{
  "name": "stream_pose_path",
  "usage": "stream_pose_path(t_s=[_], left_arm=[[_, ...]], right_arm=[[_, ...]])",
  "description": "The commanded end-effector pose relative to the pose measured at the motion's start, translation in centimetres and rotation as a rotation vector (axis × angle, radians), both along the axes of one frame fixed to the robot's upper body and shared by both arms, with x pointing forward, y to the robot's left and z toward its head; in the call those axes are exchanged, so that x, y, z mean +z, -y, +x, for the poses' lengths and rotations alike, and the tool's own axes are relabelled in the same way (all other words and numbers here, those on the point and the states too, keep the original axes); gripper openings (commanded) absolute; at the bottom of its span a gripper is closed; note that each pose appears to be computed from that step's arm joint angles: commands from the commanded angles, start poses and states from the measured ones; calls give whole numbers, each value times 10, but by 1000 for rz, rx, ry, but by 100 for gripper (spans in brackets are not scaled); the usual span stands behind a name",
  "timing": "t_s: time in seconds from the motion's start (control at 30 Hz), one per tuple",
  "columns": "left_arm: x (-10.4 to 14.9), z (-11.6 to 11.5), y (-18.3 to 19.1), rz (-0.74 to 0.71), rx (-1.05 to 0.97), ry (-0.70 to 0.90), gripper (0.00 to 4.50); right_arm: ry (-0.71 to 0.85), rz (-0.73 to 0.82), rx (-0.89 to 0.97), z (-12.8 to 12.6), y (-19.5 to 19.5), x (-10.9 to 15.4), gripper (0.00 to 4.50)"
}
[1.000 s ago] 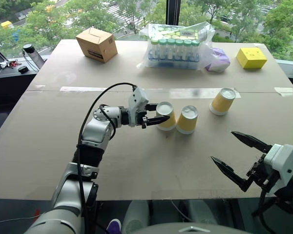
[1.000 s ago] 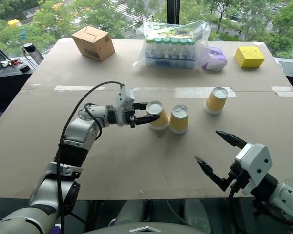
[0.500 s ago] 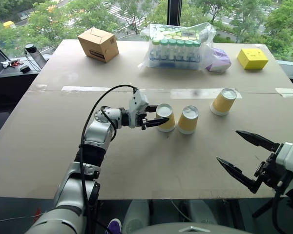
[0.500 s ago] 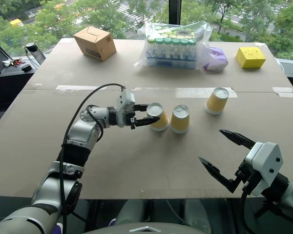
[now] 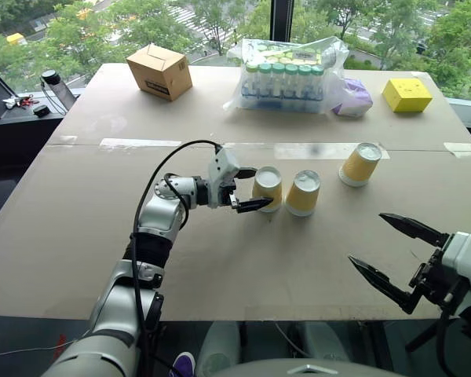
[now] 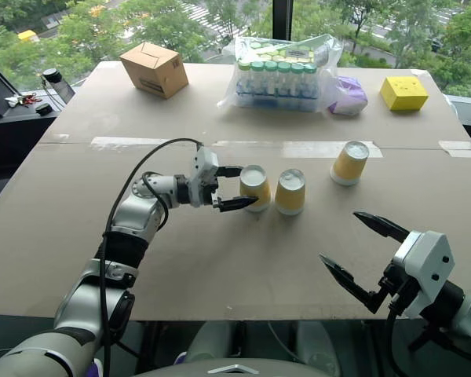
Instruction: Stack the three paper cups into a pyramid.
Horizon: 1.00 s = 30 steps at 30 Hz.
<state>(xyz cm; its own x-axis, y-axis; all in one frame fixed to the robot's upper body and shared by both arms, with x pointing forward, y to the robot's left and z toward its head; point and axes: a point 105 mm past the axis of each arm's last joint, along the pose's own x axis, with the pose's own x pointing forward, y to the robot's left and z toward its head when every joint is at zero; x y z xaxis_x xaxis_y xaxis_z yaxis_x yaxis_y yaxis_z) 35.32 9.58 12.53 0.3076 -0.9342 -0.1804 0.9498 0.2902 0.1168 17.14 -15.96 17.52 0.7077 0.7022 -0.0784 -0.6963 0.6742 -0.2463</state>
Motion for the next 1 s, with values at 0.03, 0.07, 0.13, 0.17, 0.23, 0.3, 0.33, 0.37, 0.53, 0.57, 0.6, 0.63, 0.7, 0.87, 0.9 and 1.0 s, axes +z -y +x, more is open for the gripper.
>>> stream_pose_path(t_s=[0.03,0.07,0.13,0.17,0.23,0.3,0.33,0.37,0.53,0.57,0.6,0.63,0.7,0.87,0.9,1.0], left_arm=[[9,-6,-8,-19,-18,9,446],[10,-7,-11,-23,-11,11,446],[12,-8,-17,-29,12,25,446],[14,-8,-20,-33,26,33,446],[15,-13,-31,-41,43,27,446],[17,-21,-41,-59,46,12,446],[19,-27,-47,-72,47,10,446],[24,-34,-53,-93,45,9,446],[57,-69,-62,-176,-28,-6,446],[64,-77,-61,-179,-46,1,446],[69,-82,-60,-179,-57,4,446],[75,-89,-59,-186,-73,7,446],[85,-101,-59,-203,-91,2,446],[97,-120,-55,-207,-76,7,446],[99,-121,-55,-209,-62,10,446],[104,-124,-53,-221,-34,17,446]], right_arm=[[43,-6,21,0,-4,7,450],[43,-2,23,1,-4,7,450],[33,10,17,6,-5,6,450],[10,17,5,9,-4,3,450],[-15,9,-53,21,0,-3,450],[-9,-7,-109,35,5,-5,450],[5,-14,-143,45,8,-6,450],[8,-16,-194,58,12,-7,450],[-19,16,-401,113,38,-9,450],[-23,30,-428,123,42,-7,450],[-25,38,-446,130,44,-5,450],[-16,50,-462,139,45,-2,450],[-4,77,-502,157,48,4,450],[-16,93,-528,188,46,5,450],[-15,97,-529,192,45,5,450],[-21,115,-517,200,43,4,450]])
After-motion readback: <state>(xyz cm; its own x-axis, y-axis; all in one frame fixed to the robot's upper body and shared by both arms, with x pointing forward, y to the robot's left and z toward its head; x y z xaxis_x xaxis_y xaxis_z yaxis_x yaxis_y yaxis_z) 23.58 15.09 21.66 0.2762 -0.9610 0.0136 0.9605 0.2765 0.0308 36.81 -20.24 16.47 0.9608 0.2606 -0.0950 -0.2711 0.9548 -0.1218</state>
